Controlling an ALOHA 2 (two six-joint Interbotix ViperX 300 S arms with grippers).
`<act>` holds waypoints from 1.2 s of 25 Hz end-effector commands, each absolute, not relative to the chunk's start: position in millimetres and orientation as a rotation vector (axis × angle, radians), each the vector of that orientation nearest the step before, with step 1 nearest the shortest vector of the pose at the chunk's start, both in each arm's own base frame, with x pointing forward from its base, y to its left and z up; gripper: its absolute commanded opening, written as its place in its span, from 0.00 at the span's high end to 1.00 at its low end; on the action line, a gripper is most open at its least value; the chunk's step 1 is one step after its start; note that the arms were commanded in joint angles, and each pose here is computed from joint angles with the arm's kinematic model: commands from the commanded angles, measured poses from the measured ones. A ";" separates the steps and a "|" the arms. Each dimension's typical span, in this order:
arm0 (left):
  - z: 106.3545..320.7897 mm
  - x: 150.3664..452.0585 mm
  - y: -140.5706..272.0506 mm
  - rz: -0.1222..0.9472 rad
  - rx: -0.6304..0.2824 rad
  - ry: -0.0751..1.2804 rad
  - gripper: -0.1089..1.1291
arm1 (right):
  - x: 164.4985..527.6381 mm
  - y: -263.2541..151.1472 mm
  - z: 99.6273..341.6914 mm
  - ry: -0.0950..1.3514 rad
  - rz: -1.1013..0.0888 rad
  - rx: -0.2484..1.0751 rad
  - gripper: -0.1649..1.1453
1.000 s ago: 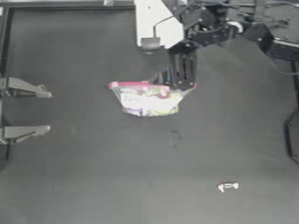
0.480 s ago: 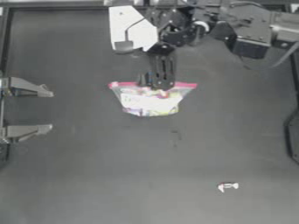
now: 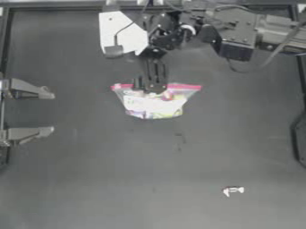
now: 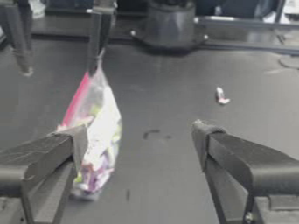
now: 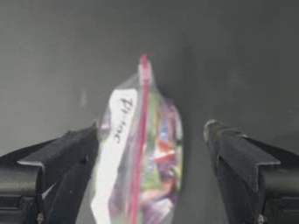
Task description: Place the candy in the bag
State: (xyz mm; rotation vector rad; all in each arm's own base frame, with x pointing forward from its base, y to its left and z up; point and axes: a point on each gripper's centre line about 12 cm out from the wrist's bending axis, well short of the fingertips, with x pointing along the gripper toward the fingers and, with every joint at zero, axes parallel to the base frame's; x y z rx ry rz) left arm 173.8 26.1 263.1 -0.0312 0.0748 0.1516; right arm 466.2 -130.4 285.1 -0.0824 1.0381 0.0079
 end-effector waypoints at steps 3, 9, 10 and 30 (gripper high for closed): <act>263.4 177.8 27.8 0.158 -0.032 0.085 0.10 | 475.2 -127.3 298.4 0.995 0.012 -0.096 0.12; 263.7 177.4 28.6 0.163 -0.031 0.084 0.10 | 487.2 -122.2 295.0 0.999 0.032 -0.101 0.12; 263.4 177.7 28.6 0.163 -0.031 0.085 0.10 | 489.4 -120.4 294.1 1.003 0.037 -0.101 0.12; 260.5 176.9 28.8 0.164 -0.033 0.091 0.10 | 507.4 -119.1 275.0 1.058 0.062 -0.103 0.12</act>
